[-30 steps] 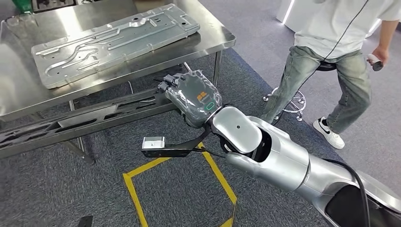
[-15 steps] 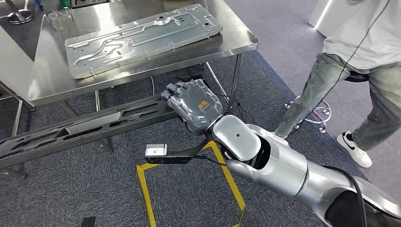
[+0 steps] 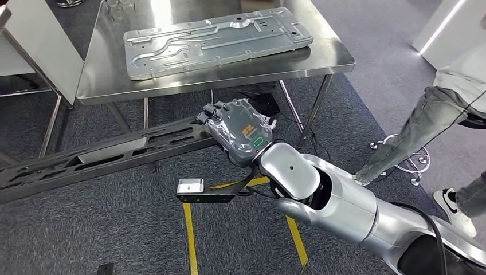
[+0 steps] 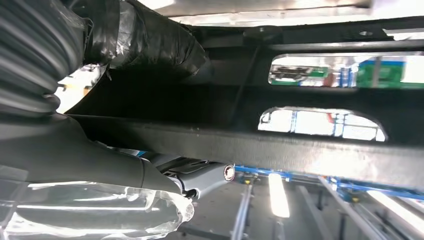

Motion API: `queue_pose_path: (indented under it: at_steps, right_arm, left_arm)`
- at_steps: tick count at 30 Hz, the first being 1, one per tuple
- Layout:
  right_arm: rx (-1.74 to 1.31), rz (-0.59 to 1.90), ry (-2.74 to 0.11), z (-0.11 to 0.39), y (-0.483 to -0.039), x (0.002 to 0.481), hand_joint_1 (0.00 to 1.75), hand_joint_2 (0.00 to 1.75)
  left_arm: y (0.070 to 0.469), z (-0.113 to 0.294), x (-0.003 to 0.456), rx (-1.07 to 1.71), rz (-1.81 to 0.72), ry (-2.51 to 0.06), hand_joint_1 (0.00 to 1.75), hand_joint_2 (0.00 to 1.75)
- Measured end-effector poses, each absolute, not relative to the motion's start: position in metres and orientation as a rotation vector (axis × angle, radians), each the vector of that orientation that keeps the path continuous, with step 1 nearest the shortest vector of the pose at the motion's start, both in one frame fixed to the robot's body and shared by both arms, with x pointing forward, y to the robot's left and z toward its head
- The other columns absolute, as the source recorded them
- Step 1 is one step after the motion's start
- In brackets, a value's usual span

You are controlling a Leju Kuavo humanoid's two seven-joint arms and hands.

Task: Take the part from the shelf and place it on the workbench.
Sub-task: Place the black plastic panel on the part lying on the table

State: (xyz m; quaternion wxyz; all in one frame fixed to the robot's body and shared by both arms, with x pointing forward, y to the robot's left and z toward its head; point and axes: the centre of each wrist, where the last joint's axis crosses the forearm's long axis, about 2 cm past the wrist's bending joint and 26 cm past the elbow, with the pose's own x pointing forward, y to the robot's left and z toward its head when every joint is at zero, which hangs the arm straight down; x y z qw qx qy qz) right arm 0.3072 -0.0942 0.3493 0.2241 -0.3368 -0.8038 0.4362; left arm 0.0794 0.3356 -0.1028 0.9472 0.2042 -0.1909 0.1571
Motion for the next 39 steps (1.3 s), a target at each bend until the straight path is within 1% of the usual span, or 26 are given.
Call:
queue_pose_path:
  at_steps: [9, 14, 19, 27, 35, 39]
  right_arm:
    - [-0.932, 1.211, -2.205, 0.351, -0.098, 0.306, 1.75, 1.75]
    - [-0.926, 1.171, -2.185, 0.354, -0.101, 0.305, 1.75, 1.75]
    - [-0.915, 1.171, -2.149, 0.349, -0.107, 0.307, 1.75, 1.75]
    - [-0.788, 1.221, -1.953, 0.333, -0.121, 0.317, 1.75, 1.75]
    - [-0.898, 1.227, -1.777, 0.326, -0.151, 0.332, 1.75, 1.75]
    - [-0.976, 1.223, -1.728, 0.339, -0.164, 0.338, 1.75, 1.75]
  left_arm:
    - [0.332, -0.103, 0.08, 0.407, 0.312, -0.428, 0.0, 1.75]
    - [0.327, -0.104, 0.076, 0.399, 0.318, -0.453, 0.0, 1.75]
    - [0.323, -0.104, 0.077, 0.385, 0.322, -0.458, 0.0, 1.75]
    - [0.318, -0.105, 0.078, 0.36, 0.34, -0.505, 0.0, 1.75]
    - [0.313, -0.105, 0.076, 0.338, 0.358, -0.524, 0.0, 1.75]
    - [0.308, -0.105, 0.078, 0.318, 0.369, -0.56, 0.0, 1.75]
